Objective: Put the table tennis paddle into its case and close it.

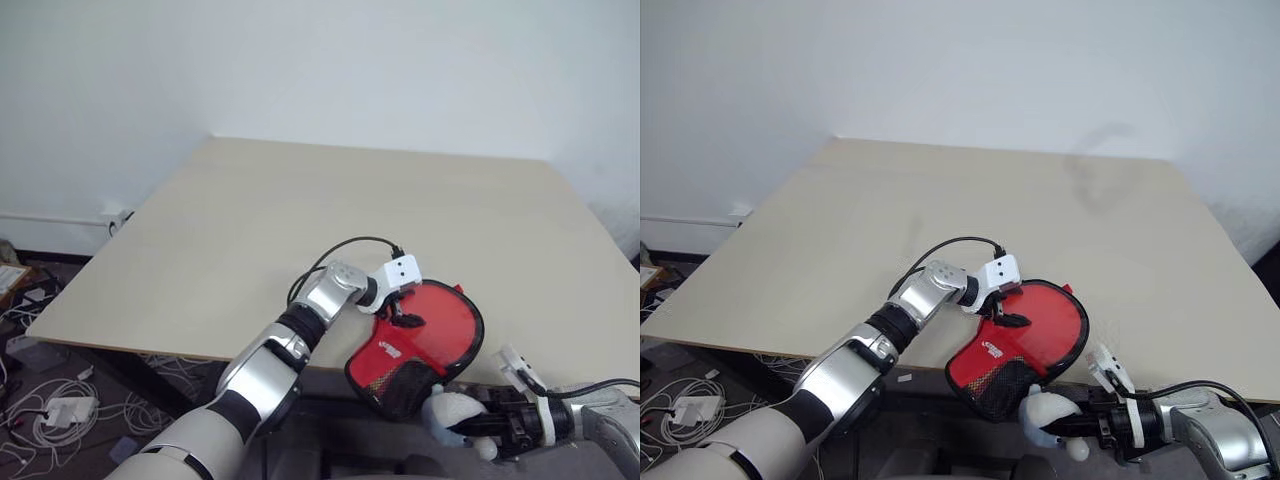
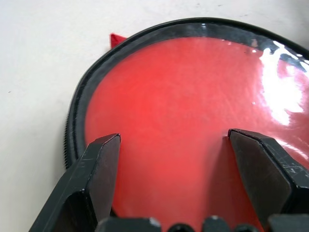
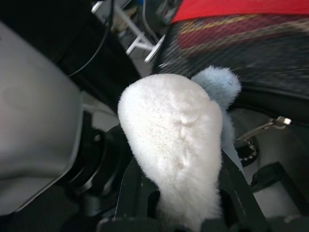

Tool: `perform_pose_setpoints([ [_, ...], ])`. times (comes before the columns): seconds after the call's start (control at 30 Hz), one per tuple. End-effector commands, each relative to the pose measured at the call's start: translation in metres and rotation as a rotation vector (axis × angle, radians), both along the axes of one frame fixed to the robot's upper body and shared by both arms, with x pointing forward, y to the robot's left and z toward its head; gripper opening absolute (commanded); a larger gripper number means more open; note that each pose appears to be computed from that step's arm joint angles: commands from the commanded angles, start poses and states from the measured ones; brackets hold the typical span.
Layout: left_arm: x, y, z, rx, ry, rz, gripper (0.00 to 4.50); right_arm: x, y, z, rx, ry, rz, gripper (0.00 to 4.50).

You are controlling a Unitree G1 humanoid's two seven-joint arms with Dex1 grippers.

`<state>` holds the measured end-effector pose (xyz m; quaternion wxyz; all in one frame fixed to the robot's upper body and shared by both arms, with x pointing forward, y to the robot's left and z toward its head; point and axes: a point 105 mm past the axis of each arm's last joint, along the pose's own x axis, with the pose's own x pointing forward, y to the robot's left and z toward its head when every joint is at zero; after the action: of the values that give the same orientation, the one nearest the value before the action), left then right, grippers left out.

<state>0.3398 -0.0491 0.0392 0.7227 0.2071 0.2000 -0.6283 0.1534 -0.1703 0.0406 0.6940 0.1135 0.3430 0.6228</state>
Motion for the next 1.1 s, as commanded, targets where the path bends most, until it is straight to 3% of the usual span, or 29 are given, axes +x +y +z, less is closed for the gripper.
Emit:
perform_pose_setpoints([
  [0.03,-0.004,0.036,-0.044,0.185,0.078,0.072,3.79,-0.015,0.008,0.023,0.049,0.022,0.09,0.41],
  [0.33,-0.006,0.032,-0.044,0.181,0.081,0.065,3.79,-0.034,0.007,0.045,0.063,0.072,0.136,0.41],
  [0.53,-0.004,0.033,-0.042,0.174,0.08,0.074,3.79,-0.042,0.0,0.026,0.029,0.119,0.147,0.41],
  [0.97,-0.001,0.039,-0.042,0.171,0.087,0.101,3.79,-0.029,-0.005,0.024,0.037,0.083,0.128,0.41],
  [1.1,-0.002,0.041,-0.043,0.173,0.092,0.104,3.79,-0.018,-0.013,0.026,0.02,0.081,0.082,1.76],
])
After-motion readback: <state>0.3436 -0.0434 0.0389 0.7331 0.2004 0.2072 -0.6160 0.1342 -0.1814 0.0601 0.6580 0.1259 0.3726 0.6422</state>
